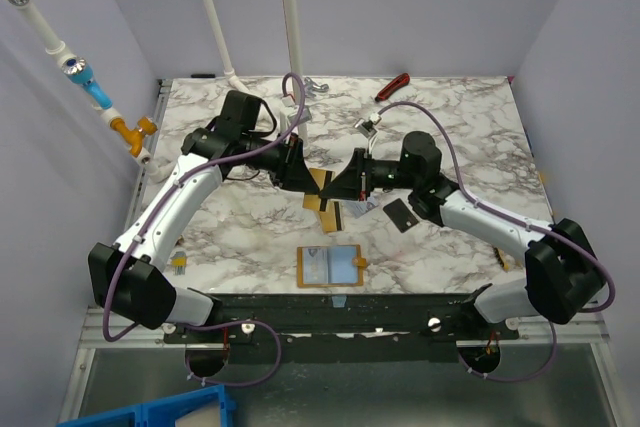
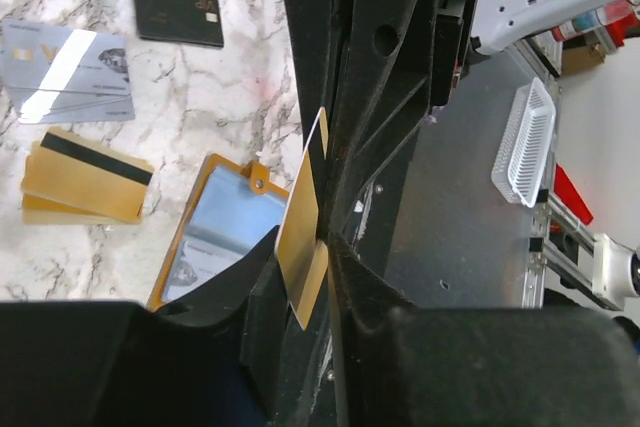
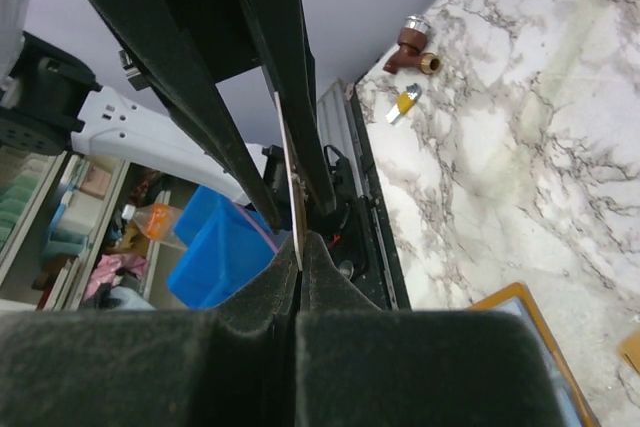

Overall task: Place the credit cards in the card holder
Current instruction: Pick up the credit card from the center of the board.

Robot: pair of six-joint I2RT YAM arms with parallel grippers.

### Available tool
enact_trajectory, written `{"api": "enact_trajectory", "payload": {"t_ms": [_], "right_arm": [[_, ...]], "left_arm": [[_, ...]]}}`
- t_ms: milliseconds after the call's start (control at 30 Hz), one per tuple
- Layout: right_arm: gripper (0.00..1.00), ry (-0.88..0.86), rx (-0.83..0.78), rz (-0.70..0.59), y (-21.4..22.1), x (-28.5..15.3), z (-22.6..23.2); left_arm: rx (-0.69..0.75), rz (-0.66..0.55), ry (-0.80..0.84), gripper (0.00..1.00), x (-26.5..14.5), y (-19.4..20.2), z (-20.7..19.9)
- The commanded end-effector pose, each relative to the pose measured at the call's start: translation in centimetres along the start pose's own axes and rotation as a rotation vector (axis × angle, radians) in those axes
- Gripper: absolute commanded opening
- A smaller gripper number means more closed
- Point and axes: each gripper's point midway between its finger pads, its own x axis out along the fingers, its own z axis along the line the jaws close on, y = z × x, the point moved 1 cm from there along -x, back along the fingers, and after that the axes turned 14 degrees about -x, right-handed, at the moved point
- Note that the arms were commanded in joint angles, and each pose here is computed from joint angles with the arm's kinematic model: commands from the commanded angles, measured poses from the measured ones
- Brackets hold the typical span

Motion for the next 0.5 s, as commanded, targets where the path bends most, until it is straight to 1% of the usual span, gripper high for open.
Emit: {"api": "enact_trajectory", "payload": {"t_ms": [0,167,367,467], "right_arm": [[0.01,-0.074,-0.028,-0.035,-0.7,0.7,1.5],[0.01,-0.086,-0.015,-0.038,-0.1,0.4,1.9],[0.01,-0.08,0.001,-0.027,0.4,0.3,1.7],[0.07,-0.068,0.011,-0.031,0.6,0.3,1.5]], "left_arm": [[0.026,0.028,0.16,0.18,0.0,0.1,-3.2],[-0.003,0.024,0.172,0.14,-0.3,0.1,-3.0],[-0.02,0.019,0.221,0.14,-0.8,-0.1,-3.6],[-0.029,0.019,0.256,0.11,-1.2,-0.1,-3.9]]}}
